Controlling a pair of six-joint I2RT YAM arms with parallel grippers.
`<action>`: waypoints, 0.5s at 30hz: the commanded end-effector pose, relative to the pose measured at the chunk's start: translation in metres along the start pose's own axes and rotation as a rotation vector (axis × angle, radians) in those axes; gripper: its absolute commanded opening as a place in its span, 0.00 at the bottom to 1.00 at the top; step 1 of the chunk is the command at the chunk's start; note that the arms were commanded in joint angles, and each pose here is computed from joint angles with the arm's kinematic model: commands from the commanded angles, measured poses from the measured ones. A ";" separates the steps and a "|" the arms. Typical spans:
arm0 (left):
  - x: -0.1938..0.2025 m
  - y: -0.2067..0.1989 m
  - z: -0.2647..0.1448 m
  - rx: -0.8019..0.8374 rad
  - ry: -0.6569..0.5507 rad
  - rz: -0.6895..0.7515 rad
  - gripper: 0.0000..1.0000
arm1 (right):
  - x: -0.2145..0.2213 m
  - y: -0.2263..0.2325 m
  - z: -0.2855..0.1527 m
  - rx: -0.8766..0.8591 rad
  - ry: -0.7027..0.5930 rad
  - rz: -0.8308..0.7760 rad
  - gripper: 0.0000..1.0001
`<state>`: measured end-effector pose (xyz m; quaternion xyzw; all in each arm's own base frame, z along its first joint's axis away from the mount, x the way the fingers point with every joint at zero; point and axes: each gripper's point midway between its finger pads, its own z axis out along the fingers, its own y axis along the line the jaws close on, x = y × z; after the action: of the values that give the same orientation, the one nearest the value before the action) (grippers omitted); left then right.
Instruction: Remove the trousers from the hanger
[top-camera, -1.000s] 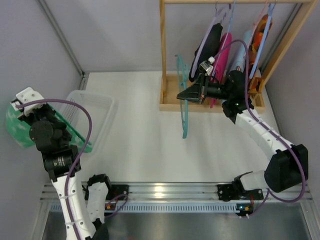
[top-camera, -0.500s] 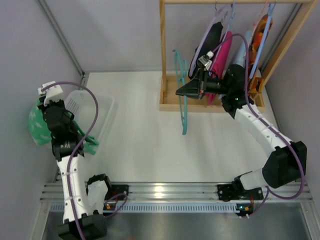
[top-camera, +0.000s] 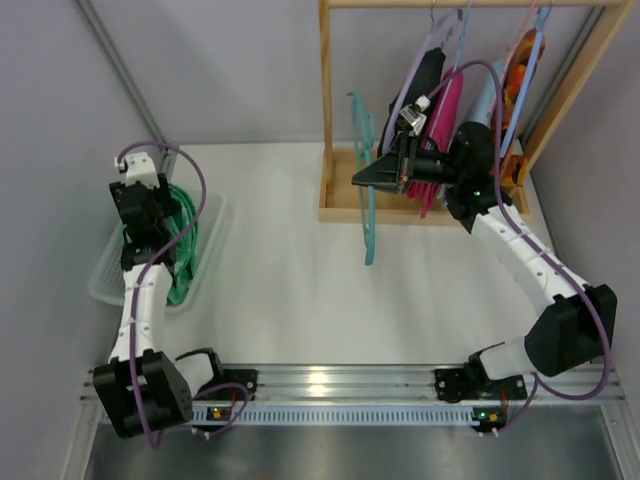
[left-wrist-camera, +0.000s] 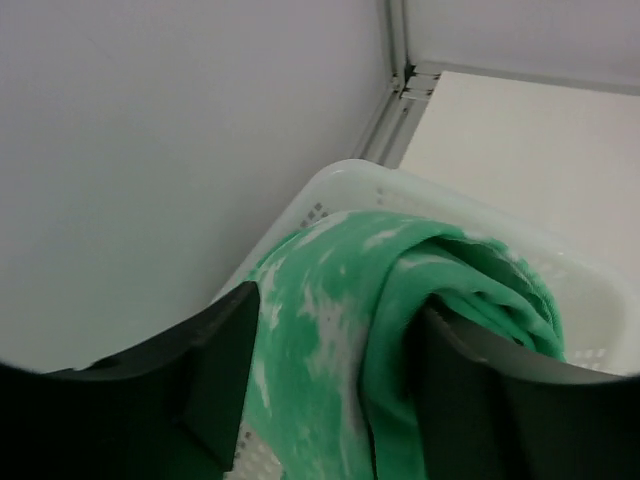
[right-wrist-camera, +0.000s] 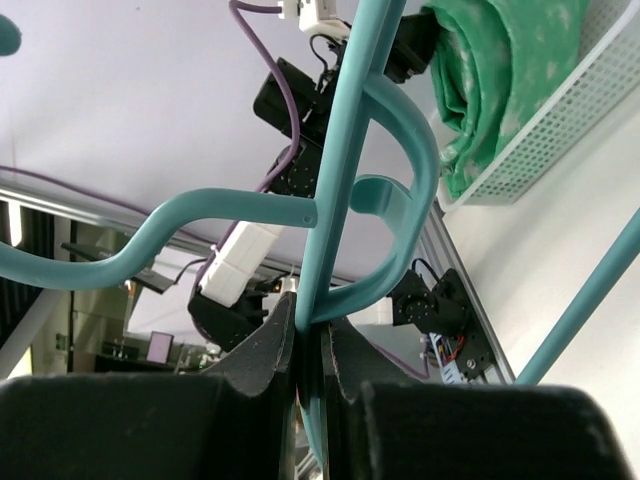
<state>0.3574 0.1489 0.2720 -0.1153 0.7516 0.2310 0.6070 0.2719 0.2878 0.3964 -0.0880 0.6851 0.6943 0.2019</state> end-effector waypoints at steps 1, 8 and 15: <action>-0.034 -0.013 -0.005 0.049 -0.101 -0.075 0.67 | -0.003 0.046 -0.004 -0.043 -0.029 -0.149 0.00; -0.100 -0.060 -0.061 0.439 -0.235 -0.050 0.92 | -0.020 0.064 -0.005 -0.020 -0.097 -0.185 0.00; -0.157 -0.130 -0.158 0.941 -0.387 -0.056 0.93 | -0.048 0.078 0.001 -0.020 -0.175 -0.155 0.00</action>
<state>0.3360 -0.0033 0.3951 0.1161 0.6741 -0.0362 0.7286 0.2812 0.2834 0.4534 -0.0844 0.6714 0.6825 0.2761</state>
